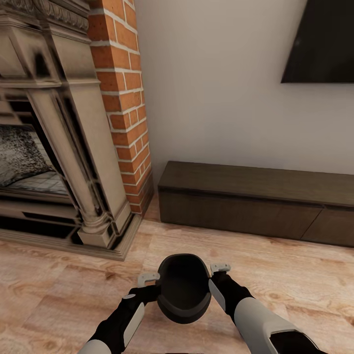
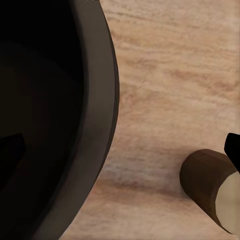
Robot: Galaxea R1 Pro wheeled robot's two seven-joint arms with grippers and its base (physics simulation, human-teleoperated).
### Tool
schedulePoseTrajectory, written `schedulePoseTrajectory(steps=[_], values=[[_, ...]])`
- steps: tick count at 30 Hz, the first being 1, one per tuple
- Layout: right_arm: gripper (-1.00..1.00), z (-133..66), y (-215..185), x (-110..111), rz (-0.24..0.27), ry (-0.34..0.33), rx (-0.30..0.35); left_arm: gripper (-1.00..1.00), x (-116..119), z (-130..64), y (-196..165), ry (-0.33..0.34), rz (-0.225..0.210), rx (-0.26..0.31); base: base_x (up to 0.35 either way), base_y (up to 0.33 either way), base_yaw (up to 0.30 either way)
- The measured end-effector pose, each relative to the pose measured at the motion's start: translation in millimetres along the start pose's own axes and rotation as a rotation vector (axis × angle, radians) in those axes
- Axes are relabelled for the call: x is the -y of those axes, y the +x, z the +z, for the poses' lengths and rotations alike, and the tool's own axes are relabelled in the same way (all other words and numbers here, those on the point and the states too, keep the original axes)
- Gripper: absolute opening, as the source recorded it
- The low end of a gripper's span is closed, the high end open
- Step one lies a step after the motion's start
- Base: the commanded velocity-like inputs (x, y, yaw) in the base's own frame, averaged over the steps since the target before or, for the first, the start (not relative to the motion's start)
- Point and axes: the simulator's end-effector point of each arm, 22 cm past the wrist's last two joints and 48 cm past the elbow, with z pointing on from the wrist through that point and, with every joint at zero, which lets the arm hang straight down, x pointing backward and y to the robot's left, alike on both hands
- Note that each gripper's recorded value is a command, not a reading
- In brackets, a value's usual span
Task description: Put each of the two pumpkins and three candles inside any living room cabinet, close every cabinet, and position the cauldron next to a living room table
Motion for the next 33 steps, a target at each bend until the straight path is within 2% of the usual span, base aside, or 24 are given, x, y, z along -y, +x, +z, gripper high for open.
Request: schedulePoseTrajectory(steps=[20, 33], values=[[1.0, 0.0, 0.2, 0.1, 0.001, 0.0, -0.001, 1.0, 3.8, 0.0, -0.1, 0.017, 0.0, 0.0, 0.0, 0.0, 0.0], [1.0, 0.0, -0.1, 0.0, 0.001, 0.0, 0.001, 1.0, 5.4, -1.1, -8.0, 0.022, -0.002, 0.019, 0.0, 0.0, 0.0]])
